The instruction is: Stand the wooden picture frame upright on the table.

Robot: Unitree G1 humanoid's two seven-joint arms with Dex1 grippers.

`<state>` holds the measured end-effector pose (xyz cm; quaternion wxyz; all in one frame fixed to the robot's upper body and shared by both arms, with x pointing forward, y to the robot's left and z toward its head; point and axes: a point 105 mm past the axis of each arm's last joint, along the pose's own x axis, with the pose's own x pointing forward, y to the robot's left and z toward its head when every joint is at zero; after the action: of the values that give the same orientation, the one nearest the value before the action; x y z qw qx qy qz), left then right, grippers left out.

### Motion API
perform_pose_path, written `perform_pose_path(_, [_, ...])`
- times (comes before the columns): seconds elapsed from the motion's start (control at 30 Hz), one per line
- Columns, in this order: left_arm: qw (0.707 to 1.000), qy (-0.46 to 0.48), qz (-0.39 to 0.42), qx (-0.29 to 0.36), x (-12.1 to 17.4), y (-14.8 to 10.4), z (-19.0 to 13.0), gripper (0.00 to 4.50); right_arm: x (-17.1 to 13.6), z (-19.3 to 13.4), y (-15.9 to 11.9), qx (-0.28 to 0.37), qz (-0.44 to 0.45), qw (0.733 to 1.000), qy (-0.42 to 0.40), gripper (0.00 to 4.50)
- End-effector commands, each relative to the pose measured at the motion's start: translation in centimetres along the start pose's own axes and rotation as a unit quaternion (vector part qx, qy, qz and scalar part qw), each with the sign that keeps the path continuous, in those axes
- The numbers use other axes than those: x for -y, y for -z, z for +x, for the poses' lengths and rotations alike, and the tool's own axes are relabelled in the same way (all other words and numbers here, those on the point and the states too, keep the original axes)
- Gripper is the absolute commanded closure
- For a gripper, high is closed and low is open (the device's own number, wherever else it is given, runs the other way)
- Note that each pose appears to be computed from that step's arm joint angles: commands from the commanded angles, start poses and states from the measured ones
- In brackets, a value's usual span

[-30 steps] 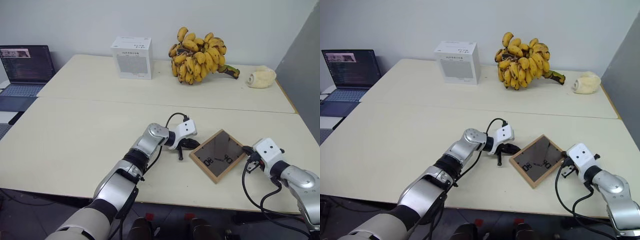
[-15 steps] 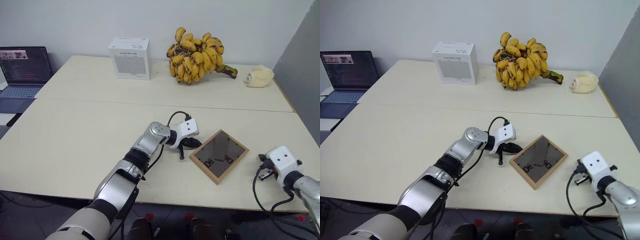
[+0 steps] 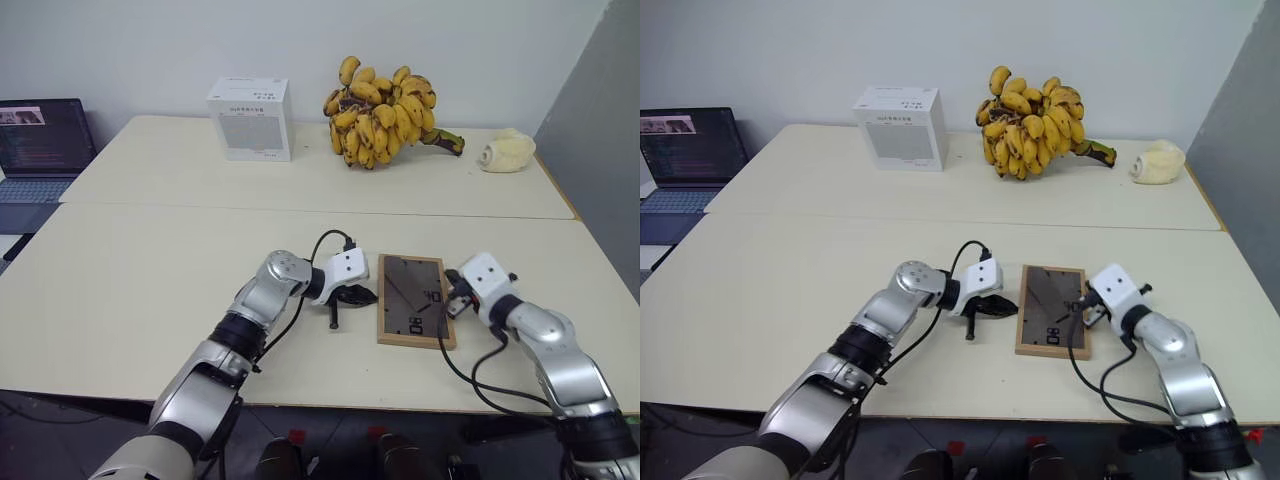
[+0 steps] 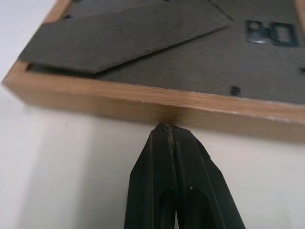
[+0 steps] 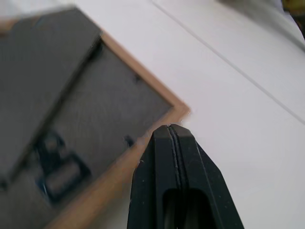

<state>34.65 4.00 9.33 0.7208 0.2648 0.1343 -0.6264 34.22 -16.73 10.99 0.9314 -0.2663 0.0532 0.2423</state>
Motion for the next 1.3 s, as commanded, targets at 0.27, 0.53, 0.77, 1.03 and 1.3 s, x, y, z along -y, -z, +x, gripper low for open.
perform_pose_path(0.27, [0.996, -0.085, -0.025, 0.024, -0.4, -0.5, -5.1, 4.44, 0.2, 1.2, -1.9, 0.03, -0.061, 0.997, -0.032, 4.5])
perform_pose_path(0.53, [0.985, -0.088, -0.128, 0.072, 0.6, -2.2, -7.4, 4.44, 3.7, -2.1, -4.5, 0.036, -0.126, 0.991, -0.015, 4.5])
perform_pose_path(0.77, [0.961, -0.057, -0.263, 0.069, 2.2, -1.5, -8.0, 4.44, 0.7, -3.8, 0.6, -0.031, -0.089, 0.994, -0.05, 4.5])
perform_pose_path(1.03, [0.919, -0.066, -0.383, 0.067, 1.9, -1.1, -8.6, 4.44, -2.6, -2.8, 1.8, -0.032, -0.058, 0.995, -0.069, 4.5])
perform_pose_path(1.3, [0.872, -0.01, -0.487, 0.058, 3.1, -0.9, -8.1, 4.44, -2.8, -1.5, 0.9, -0.02, -0.071, 0.995, -0.072, 4.5])
